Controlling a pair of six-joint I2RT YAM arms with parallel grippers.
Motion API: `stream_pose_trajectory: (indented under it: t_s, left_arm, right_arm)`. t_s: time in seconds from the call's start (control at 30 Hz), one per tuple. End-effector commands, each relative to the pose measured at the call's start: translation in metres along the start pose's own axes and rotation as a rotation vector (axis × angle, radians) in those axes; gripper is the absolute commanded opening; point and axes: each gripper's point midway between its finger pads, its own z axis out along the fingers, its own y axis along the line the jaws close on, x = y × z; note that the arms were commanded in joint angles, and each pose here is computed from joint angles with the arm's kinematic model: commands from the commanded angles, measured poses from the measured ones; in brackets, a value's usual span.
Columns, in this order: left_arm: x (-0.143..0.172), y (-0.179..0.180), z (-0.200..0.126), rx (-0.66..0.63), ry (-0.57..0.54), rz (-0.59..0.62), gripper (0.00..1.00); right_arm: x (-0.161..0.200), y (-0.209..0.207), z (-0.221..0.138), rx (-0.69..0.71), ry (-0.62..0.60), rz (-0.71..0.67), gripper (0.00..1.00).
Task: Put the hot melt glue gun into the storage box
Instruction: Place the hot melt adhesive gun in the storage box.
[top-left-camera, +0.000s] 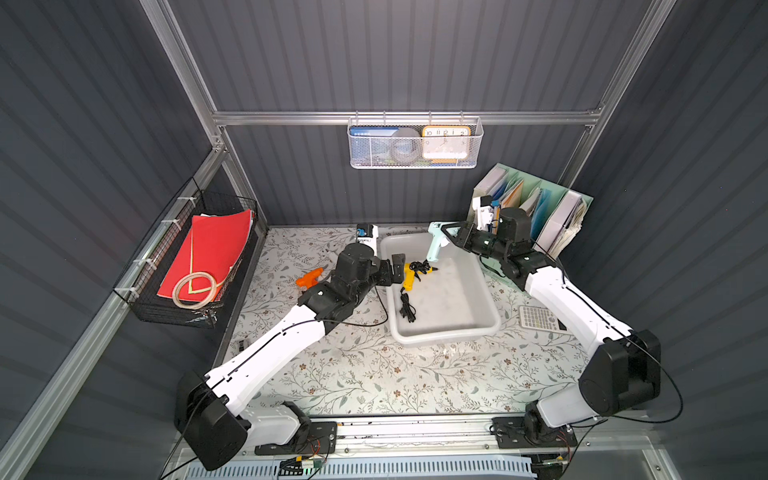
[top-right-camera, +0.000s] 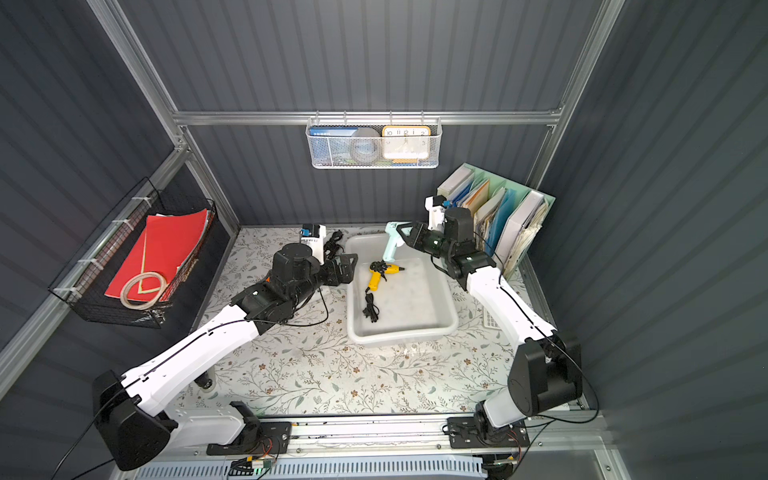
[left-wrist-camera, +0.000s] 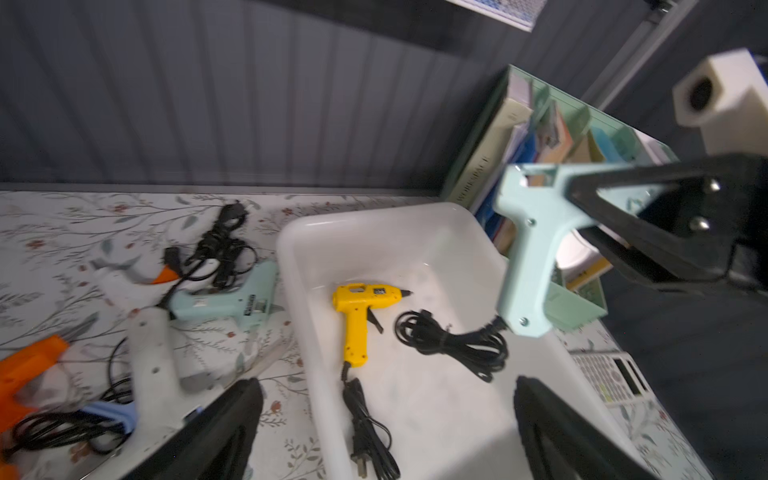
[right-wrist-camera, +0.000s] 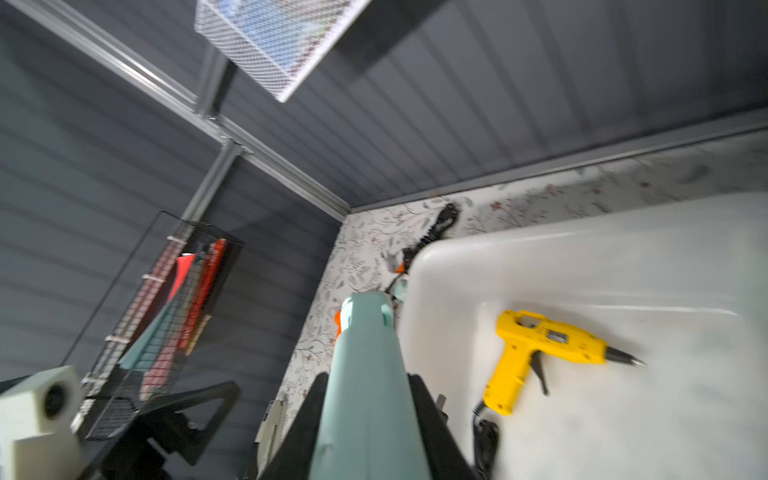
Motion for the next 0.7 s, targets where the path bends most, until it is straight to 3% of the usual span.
stream_pose_trajectory:
  t_s: [0.0, 0.17, 0.33, 0.53, 0.67]
  left_arm:
    - [-0.002, 0.064, -0.009, -0.294, -0.048, -0.109, 1.00]
    - [0.017, 0.129, -0.006, -0.416, 0.024, -0.332, 1.00]
    - [0.029, 0.145, -0.002, -0.477, 0.062, -0.340, 1.00]
    - [0.043, 0.160, 0.007, -0.530, 0.124, -0.369, 1.00]
    - [0.056, 0.174, 0.009, -0.557, 0.154, -0.405, 1.00]
  right_arm:
    - [0.011, -0.028, -0.008, 0.171, 0.052, -0.023, 0.00]
    - [0.039, -0.065, -0.004, 0.311, 0.166, -0.001, 0.00]
    - [0.070, -0.086, 0.014, 0.341, 0.265, 0.055, 0.00]
    - [0.105, -0.080, 0.052, 0.229, 0.379, 0.160, 0.00]
    - [0.114, -0.100, 0.064, 0.297, 0.396, 0.149, 0.01]
